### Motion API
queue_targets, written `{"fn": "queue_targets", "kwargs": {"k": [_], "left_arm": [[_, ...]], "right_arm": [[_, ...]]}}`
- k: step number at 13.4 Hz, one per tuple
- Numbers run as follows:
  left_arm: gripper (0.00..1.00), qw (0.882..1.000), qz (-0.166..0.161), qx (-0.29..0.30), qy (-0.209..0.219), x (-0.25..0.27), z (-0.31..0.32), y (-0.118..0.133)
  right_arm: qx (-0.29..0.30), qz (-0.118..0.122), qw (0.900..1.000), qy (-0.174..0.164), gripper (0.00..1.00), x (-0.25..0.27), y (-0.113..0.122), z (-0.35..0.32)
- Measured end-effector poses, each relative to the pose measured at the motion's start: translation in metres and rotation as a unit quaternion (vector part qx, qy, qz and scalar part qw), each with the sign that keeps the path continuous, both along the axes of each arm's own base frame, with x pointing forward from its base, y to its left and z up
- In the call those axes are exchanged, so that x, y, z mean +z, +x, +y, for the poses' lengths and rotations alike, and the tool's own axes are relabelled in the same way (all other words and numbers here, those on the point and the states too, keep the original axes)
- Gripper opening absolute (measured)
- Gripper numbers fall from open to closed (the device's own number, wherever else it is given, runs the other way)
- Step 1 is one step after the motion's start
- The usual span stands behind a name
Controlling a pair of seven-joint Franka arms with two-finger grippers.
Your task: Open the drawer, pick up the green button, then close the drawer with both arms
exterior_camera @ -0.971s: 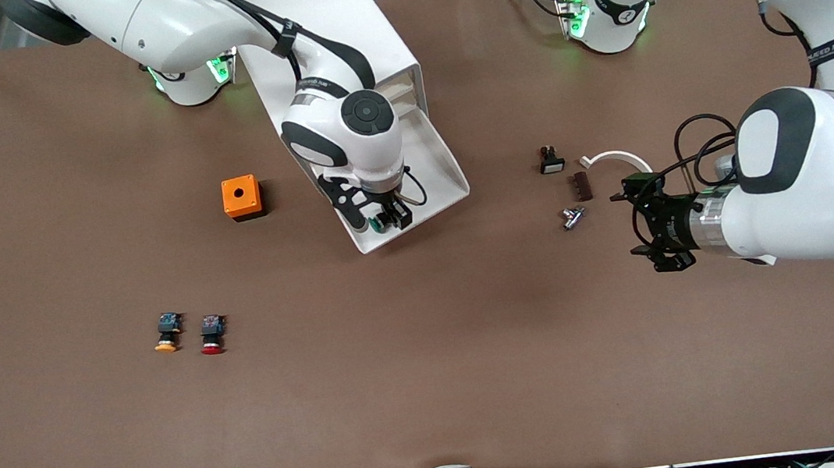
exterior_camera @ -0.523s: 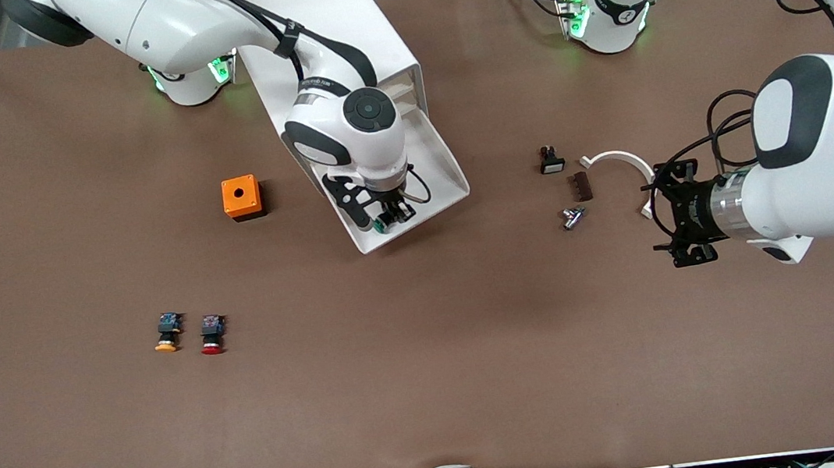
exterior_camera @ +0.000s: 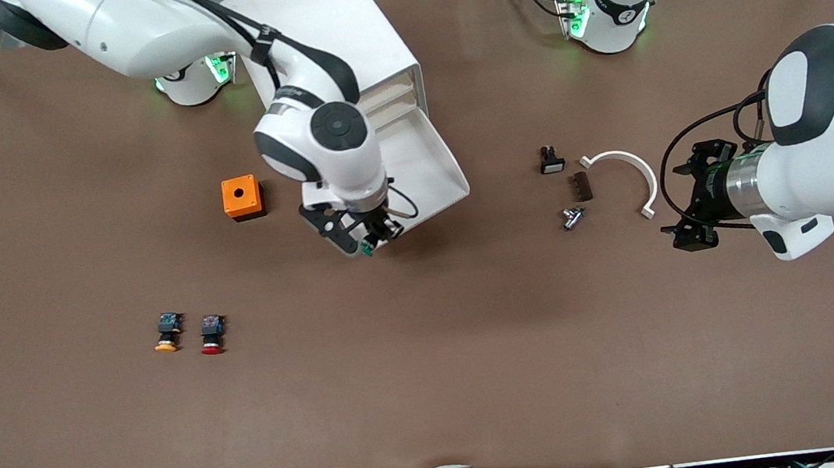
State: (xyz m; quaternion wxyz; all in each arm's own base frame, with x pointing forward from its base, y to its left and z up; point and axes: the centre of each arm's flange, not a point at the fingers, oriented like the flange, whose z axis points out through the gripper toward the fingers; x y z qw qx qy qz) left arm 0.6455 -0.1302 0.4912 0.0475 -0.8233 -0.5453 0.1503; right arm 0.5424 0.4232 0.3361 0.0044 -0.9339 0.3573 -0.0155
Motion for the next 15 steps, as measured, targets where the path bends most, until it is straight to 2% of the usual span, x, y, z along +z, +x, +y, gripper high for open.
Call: {"fn": "queue_targets", "kwargs": {"k": [2,4,6,8,11,15], "left_arm": [[1.00,1.000,-0.005,-0.028,0.002,0.002,0.003,-0.001],[1.00,0.998,-0.008,-0.055,-0.001,0.004,0.004,-0.001],[1.00,0.997,-0.010,-0.081,-0.001,0.005,0.003,-0.002],[1.00,0.992,-0.012,-0.123,-0.013,0.004,0.000,-0.002],[1.00,0.975,-0.016,-0.216,-0.042,0.002,0.000,-0.003],[1.00,0.940,-0.026,-0.334,-0.063,0.000,0.001,-0.001]], "right_arm": [[0.075,0.007,0.997,-0.018,0.38,0.002,0.028,-0.038],[0.136,0.010,0.990,-0.037,0.38,-0.003,0.061,-0.086],[0.190,0.016,0.980,-0.058,0.38,-0.015,0.089,-0.134],[0.233,0.018,0.970,-0.072,0.38,-0.029,0.106,-0.168],[0.278,0.017,0.958,-0.073,0.38,-0.045,0.120,-0.197],[0.312,0.013,0.948,-0.062,0.38,-0.086,0.129,-0.236]]}}
